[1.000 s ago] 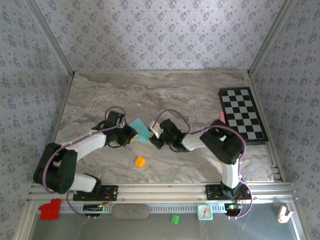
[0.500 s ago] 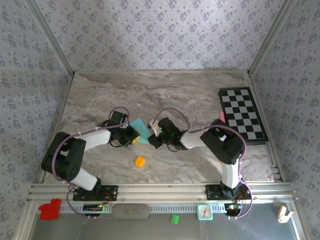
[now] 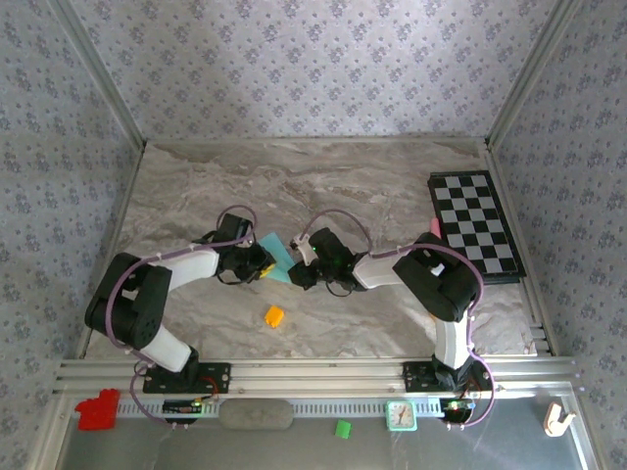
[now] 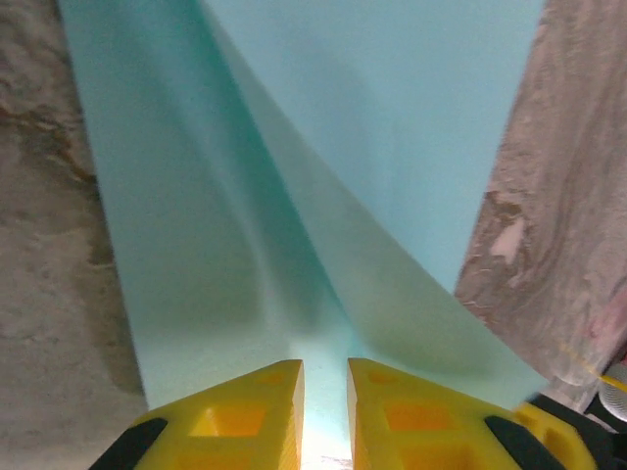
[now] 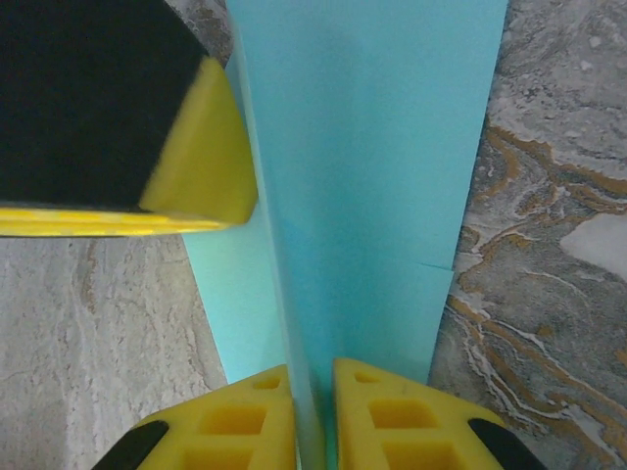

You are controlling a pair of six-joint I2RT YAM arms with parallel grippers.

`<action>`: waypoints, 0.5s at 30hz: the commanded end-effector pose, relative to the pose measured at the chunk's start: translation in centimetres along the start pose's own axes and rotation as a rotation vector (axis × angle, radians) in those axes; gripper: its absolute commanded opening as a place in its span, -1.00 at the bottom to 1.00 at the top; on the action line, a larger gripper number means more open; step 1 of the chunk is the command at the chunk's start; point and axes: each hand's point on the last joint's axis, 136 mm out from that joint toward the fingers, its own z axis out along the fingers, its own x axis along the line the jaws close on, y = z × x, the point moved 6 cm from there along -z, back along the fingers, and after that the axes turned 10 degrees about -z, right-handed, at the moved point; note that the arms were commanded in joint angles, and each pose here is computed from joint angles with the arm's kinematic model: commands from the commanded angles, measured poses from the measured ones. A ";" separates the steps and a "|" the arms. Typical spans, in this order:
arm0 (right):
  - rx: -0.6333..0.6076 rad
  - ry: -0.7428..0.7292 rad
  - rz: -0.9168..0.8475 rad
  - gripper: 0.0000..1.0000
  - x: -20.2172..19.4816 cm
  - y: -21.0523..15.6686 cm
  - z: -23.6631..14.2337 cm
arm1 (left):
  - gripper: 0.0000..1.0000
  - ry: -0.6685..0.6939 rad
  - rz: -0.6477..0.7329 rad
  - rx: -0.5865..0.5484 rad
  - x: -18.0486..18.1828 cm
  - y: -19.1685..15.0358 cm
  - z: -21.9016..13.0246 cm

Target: Fold a paper plane with a square sheet of paper (pick it up from the middle)

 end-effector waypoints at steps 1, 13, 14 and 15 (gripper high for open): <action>0.105 0.001 0.053 -0.63 -0.2 -2.0 0.0 | -0.62 0.035 0.007 0.018 0.1 0.0 0.2; 0.128 0.027 0.106 -0.53 0.0 -1.0 -1.1 | -0.62 0.083 -0.006 0.023 0.5 0.1 0.6; 0.126 0.029 0.109 -0.51 0.0 -0.9 -1.2 | -0.62 0.085 -0.006 0.025 0.5 0.1 0.6; 0.125 0.028 0.112 -0.51 0.1 -0.8 -1.2 | -0.62 0.086 -0.007 0.025 0.5 0.1 0.6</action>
